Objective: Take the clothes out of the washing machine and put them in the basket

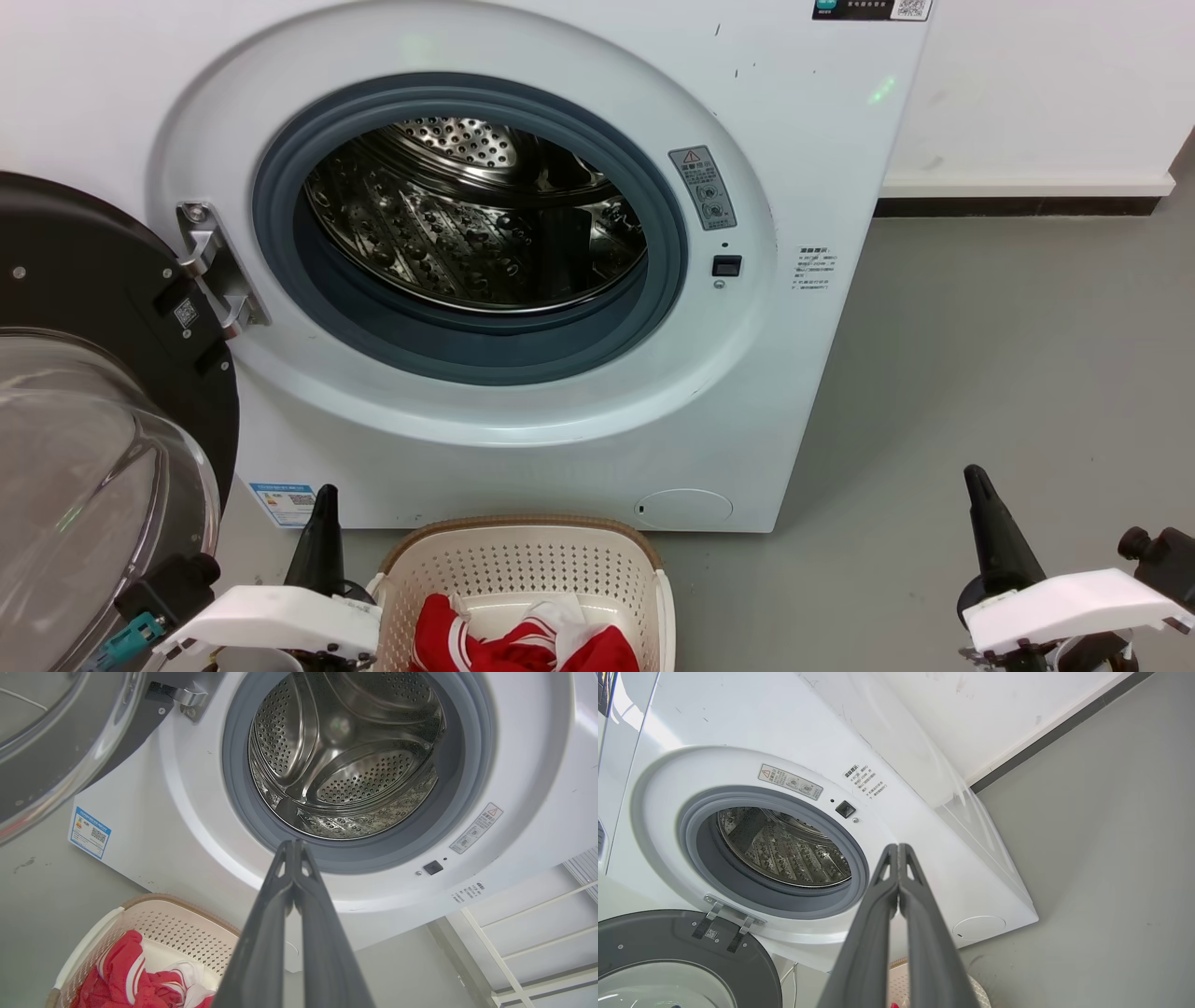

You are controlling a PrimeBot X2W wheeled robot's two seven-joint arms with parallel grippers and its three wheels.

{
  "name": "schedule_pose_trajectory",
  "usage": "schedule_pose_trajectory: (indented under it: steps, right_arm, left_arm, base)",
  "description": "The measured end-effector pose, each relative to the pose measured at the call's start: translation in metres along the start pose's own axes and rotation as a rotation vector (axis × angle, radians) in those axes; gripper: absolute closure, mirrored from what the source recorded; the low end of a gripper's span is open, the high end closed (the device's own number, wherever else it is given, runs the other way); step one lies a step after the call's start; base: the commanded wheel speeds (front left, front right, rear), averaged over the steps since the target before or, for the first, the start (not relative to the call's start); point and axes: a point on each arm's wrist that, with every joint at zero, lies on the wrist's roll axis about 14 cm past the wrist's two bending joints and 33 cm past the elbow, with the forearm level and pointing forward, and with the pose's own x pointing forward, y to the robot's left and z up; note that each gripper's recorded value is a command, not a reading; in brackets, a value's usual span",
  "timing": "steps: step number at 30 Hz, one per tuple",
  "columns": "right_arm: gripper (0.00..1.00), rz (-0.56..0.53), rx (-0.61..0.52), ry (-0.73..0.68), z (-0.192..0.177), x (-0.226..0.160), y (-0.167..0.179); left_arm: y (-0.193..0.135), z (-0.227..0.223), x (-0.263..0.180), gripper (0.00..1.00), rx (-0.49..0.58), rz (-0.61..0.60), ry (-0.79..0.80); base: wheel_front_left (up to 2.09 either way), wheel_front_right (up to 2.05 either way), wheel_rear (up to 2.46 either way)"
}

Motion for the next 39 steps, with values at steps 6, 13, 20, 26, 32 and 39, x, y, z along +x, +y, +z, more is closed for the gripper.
schedule_pose_trajectory:
  steps: [6,13,20,26,32,39]
  right_arm:
    - [1.0,-0.002,0.083,-0.004,0.002,0.003,0.0]
    - [1.0,-0.007,0.172,-0.003,0.003,0.005,-0.002]
    - [1.0,-0.009,0.279,-0.008,0.006,0.008,-0.002]
    - [1.0,-0.011,0.345,-0.006,0.006,0.01,-0.003]
    - [1.0,-0.009,0.408,-0.011,0.007,0.012,-0.003]
    - [1.0,-0.009,0.477,-0.012,0.008,0.013,-0.004]
  left_arm:
    - [0.001,-0.001,0.001,1.0,-0.082,0.006,0.011]
    - [0.002,0.0,0.003,1.0,-0.174,0.006,0.016]
    - [0.001,0.001,0.006,1.0,-0.28,0.005,0.023]
    - [0.001,0.001,0.007,1.0,-0.347,0.001,0.029]
    - [-0.002,0.002,0.009,1.0,-0.411,-0.01,0.03]
    - [-0.002,0.003,0.01,1.0,-0.482,-0.012,0.033]
  base:
    - [0.0,0.0,0.0]
    - [0.0,0.0,0.0]
    - [0.0,0.0,0.0]
    - [0.0,0.0,0.0]
    - [0.0,0.0,0.0]
    - [0.0,0.0,0.0]
